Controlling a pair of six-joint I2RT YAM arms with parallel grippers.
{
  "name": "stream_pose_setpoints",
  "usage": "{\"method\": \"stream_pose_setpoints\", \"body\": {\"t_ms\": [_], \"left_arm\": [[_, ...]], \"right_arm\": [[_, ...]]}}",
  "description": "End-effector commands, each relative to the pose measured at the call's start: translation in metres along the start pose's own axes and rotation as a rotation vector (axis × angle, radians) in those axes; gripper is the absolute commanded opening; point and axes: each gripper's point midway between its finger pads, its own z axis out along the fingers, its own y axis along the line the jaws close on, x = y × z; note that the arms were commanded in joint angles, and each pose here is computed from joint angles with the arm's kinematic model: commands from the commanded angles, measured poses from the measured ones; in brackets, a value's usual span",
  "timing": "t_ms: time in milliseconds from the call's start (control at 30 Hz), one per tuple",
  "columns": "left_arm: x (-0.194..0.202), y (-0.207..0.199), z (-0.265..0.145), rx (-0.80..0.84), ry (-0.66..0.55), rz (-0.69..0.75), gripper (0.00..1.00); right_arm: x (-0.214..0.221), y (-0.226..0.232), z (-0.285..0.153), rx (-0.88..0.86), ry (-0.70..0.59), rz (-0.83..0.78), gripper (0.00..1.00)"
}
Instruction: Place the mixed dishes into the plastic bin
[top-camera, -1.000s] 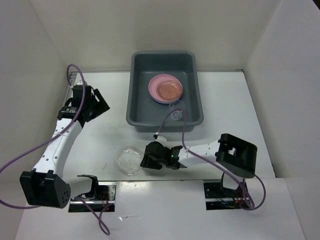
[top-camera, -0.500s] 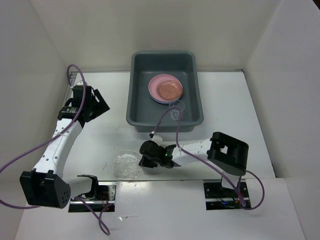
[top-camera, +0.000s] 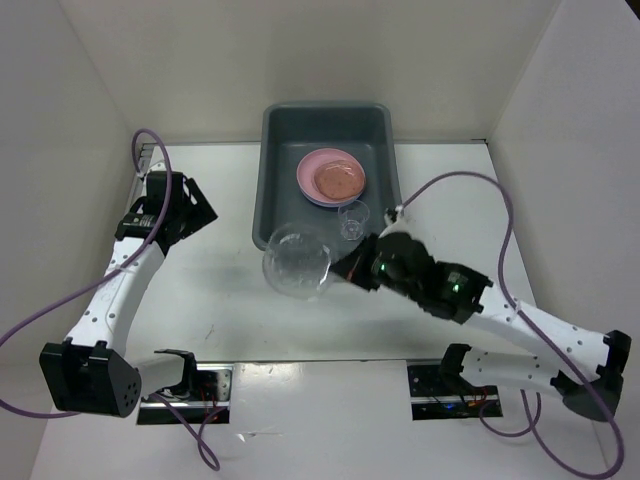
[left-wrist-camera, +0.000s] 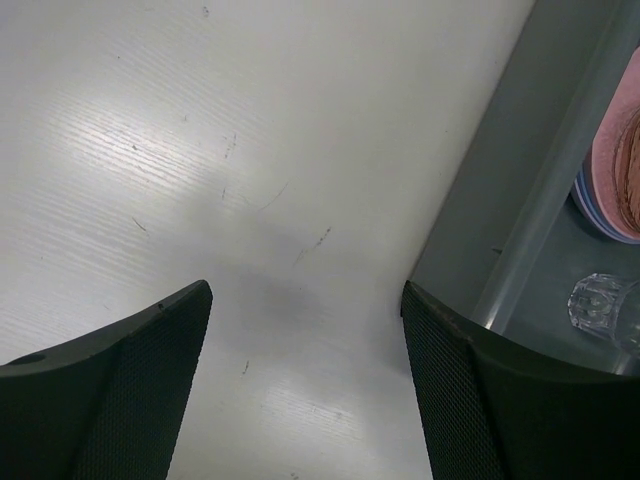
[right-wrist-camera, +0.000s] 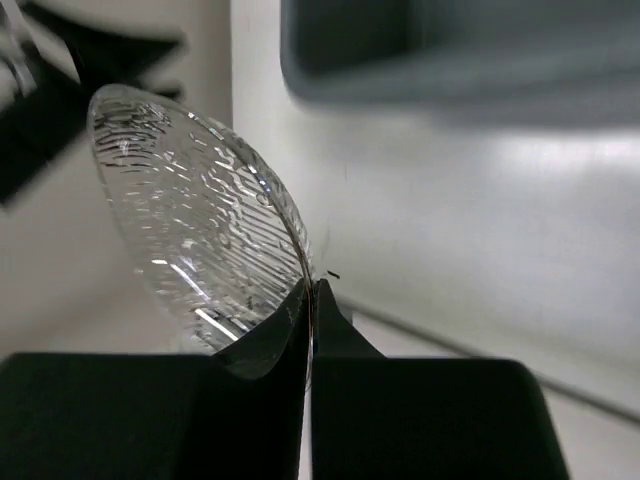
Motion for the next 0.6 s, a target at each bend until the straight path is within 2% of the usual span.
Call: {"method": "stream_pose_setpoints", "body": {"t_ms": [0, 33, 100, 133, 267, 300, 367, 400, 433, 567], "left_arm": [[-0.013, 0.001, -0.011, 0.003, -0.057, 0.02, 0.84], [-0.013, 0.001, -0.011, 0.003, -0.057, 0.02, 0.84], [-0.012, 0.0, -0.011, 0.01, -0.052, 0.02, 0.84], [-0.012, 0.0, -0.011, 0.01, -0.052, 0.02, 0.84], [-0.013, -0.002, -0.014, 0.023, -0.055, 0.019, 0.84], [-0.012, -0.003, -0.014, 0.031, -0.05, 0.019, 0.84], [-0.014, -0.005, -0.014, 0.036, -0.057, 0.017, 0.84], [-0.015, -0.005, -0.017, 0.042, -0.066, 0.015, 0.84], [-0.012, -0.003, -0.015, 0.036, -0.057, 0.017, 0.84], [-0.012, -0.004, -0.018, 0.048, -0.06, 0.025, 0.84]], "right_arm": [[-0.068, 0.003, 0.013, 0.071, -0.139, -0.106, 0.0], [-0.105, -0.006, 0.02, 0.107, -0.201, -0.083, 0.0], [-0.142, 0.001, 0.039, 0.1, -0.234, -0.123, 0.0], [-0.176, -0.011, 0.041, 0.132, -0.295, -0.102, 0.0], [-0.249, -0.032, 0.065, 0.205, -0.359, -0.131, 0.0], [-0.269, -0.024, 0.065, 0.198, -0.392, -0.139, 0.0], [-0.29, -0.052, 0.088, 0.275, -0.379, -0.13, 0.0], [-0.305, -0.049, 0.089, 0.276, -0.397, -0.136, 0.0], [-0.31, -0.066, 0.107, 0.313, -0.377, -0.122, 0.0], [-0.338, -0.085, 0.135, 0.36, -0.37, -0.126, 0.0]]}}
